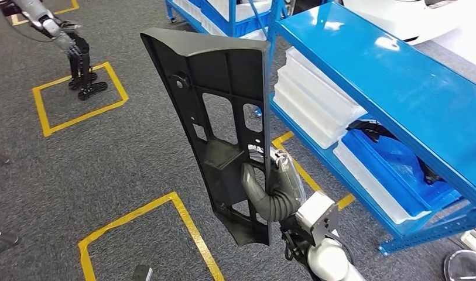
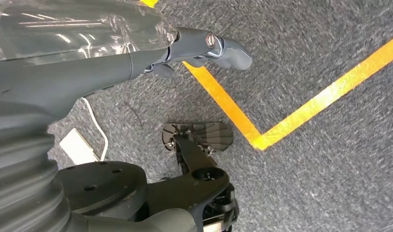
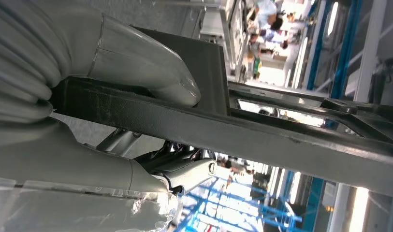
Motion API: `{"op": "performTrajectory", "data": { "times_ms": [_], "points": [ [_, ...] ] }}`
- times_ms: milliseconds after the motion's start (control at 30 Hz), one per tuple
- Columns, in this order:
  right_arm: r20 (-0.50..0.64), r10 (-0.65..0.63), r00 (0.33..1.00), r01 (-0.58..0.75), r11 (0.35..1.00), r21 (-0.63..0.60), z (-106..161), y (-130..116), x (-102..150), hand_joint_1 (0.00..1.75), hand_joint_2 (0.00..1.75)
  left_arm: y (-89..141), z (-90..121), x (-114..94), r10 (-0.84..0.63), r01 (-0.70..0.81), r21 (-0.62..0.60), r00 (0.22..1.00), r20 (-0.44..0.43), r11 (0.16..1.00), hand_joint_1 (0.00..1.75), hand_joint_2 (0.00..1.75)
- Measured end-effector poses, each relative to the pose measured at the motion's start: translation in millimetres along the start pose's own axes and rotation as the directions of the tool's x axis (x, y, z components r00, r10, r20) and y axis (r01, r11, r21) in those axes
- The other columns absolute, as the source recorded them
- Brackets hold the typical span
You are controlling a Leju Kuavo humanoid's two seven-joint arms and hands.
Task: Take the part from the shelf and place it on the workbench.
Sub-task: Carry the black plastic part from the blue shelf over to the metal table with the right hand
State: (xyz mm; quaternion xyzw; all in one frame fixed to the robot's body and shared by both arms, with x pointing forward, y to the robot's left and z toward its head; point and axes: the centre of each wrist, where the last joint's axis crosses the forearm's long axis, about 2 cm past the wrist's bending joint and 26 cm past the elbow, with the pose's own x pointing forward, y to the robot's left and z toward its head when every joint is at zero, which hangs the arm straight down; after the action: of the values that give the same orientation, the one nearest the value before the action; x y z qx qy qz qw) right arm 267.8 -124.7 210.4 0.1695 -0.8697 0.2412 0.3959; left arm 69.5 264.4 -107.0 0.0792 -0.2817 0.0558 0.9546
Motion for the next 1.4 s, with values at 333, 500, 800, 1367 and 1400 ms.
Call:
{"op": "performTrajectory", "data": {
  "times_ms": [333, 500, 800, 1367, 1400],
  "points": [
    [-0.003, 0.001, 1.000, -0.001, 1.000, 0.003, 0.4, -0.3, -0.7, 1.75, 1.75, 0.4, 0.9, -2.1, 0.000, 0.000, 0.002, 1.000, -0.013, 1.000, 0.00, 1.75],
    [0.001, -0.002, 1.000, 0.002, 1.000, 0.002, -0.4, 0.6, -0.3, 1.75, 1.75, 0.8, 0.7, -2.0, -0.002, 0.002, 0.004, 1.000, -0.014, 1.000, 0.00, 1.75],
    [-0.001, -0.003, 1.000, 0.003, 1.000, 0.002, 0.3, 1.0, -0.7, 1.75, 1.75, 1.4, 0.3, -1.4, -0.004, 0.004, 0.004, 1.000, -0.012, 1.000, 0.00, 1.75],
    [-0.003, -0.008, 1.000, 0.008, 1.000, 0.006, 4.0, 2.2, -2.3, 1.75, 1.75, 2.0, 0.5, -2.0, 0.001, -0.001, 0.009, 0.999, -0.032, 1.000, 0.00, 1.75],
    [-0.001, -0.008, 1.000, 0.008, 1.000, 0.007, 3.4, 2.3, -2.0, 1.75, 1.75, 2.3, 0.7, -2.6, 0.001, -0.001, 0.010, 0.999, -0.035, 1.000, 0.00, 1.75]
  ]
}}
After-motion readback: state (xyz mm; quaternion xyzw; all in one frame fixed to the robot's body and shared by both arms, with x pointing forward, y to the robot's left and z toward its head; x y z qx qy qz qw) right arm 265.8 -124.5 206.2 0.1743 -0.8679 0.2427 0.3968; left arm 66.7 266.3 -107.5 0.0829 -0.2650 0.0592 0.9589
